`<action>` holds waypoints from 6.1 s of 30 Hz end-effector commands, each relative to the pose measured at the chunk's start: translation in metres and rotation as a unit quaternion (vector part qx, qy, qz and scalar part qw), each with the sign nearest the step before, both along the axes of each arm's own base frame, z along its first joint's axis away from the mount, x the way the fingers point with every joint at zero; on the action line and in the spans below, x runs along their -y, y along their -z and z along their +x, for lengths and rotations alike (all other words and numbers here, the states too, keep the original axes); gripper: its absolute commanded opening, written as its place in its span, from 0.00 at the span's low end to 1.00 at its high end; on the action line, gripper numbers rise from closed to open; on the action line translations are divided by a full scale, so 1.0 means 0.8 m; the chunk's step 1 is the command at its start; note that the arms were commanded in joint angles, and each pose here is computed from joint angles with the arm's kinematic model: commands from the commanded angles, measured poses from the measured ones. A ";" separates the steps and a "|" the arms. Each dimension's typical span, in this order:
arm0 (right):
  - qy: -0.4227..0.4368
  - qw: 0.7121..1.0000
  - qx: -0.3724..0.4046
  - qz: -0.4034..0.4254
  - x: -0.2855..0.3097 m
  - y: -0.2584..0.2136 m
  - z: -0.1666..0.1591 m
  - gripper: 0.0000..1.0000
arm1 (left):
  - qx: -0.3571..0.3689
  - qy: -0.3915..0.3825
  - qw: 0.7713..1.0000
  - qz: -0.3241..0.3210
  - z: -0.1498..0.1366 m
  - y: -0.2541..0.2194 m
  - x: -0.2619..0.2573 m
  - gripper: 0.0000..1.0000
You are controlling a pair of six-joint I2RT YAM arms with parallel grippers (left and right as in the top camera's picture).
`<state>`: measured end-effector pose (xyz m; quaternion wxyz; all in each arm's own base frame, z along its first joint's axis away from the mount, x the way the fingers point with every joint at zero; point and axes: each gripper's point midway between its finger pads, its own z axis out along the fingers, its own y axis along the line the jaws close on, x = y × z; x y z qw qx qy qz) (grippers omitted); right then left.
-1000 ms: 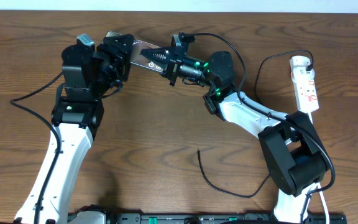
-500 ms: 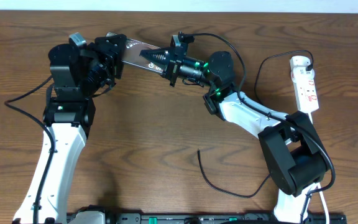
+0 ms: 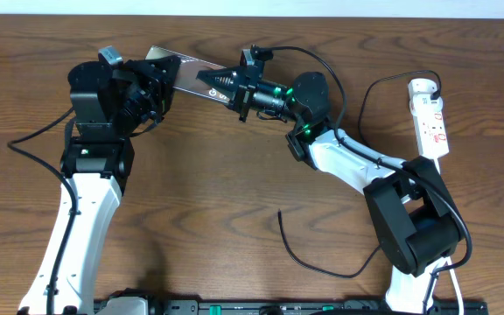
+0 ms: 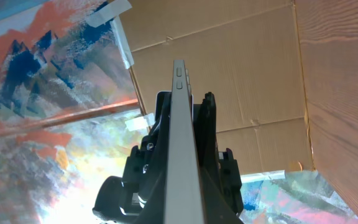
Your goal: Plug charger to phone and switch on socket
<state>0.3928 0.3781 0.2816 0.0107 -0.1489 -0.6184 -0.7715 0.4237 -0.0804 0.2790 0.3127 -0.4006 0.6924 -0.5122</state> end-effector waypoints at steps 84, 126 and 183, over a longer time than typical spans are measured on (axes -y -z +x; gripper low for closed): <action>-0.039 0.674 0.124 -0.727 0.227 0.176 -0.110 0.99 | 0.187 0.274 0.943 0.020 -0.095 -0.061 -0.064 0.07; -0.080 0.629 -0.016 -0.773 0.204 0.349 -0.248 0.45 | 0.214 0.308 0.927 0.030 -0.112 -0.036 -0.055 0.07; -0.184 0.670 -0.029 -0.719 0.191 0.389 -0.258 0.34 | 0.220 0.309 0.925 0.037 -0.112 -0.036 -0.055 0.07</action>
